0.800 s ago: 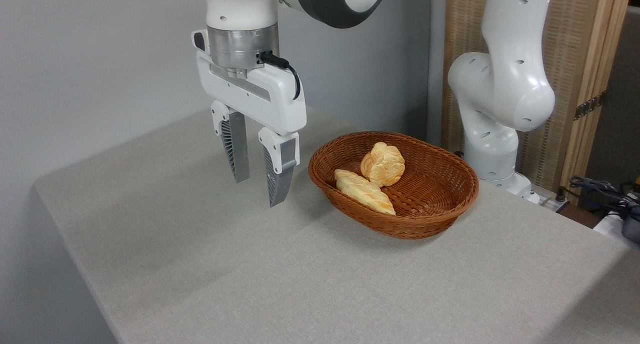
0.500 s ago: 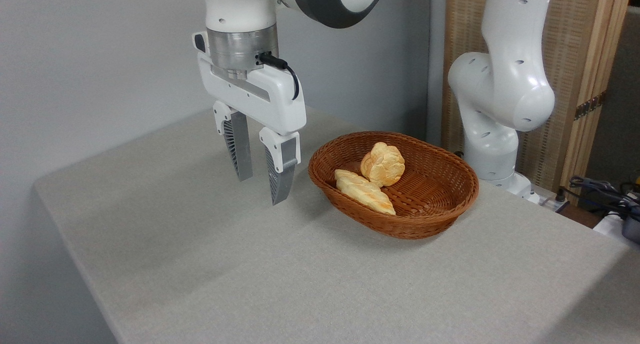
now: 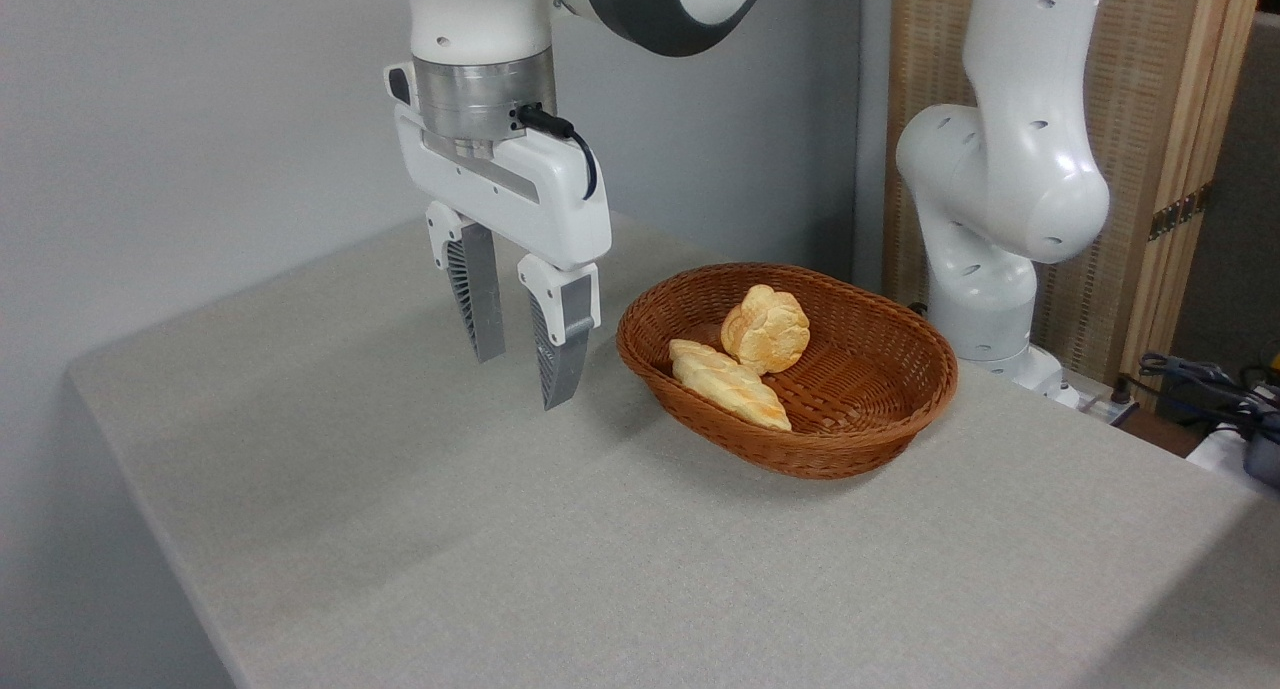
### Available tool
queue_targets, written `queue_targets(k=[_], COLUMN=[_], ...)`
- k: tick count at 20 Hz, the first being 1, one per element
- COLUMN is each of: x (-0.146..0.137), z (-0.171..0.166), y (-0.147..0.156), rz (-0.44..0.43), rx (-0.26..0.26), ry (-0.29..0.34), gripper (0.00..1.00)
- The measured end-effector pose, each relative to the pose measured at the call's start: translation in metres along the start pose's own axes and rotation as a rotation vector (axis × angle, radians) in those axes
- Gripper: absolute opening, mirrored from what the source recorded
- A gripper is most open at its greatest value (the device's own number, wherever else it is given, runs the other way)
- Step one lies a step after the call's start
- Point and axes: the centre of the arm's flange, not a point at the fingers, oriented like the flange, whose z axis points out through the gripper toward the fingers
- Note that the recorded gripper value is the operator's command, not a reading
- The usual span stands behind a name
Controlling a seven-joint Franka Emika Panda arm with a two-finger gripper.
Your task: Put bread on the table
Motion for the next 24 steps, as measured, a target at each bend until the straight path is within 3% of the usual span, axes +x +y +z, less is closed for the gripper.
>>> queue_targets(k=[10,21,24], x=[0.001,-0.003,-0.005], z=[0.001,0.007,0.012], y=[0.003,0.013,0.025], rz=[0.005,0.016,0.033], rx=[-0.005,-0.056,-0.094], ry=[-0.006,-0.075,-0.128], gripper=[1.0,1.0,1.0])
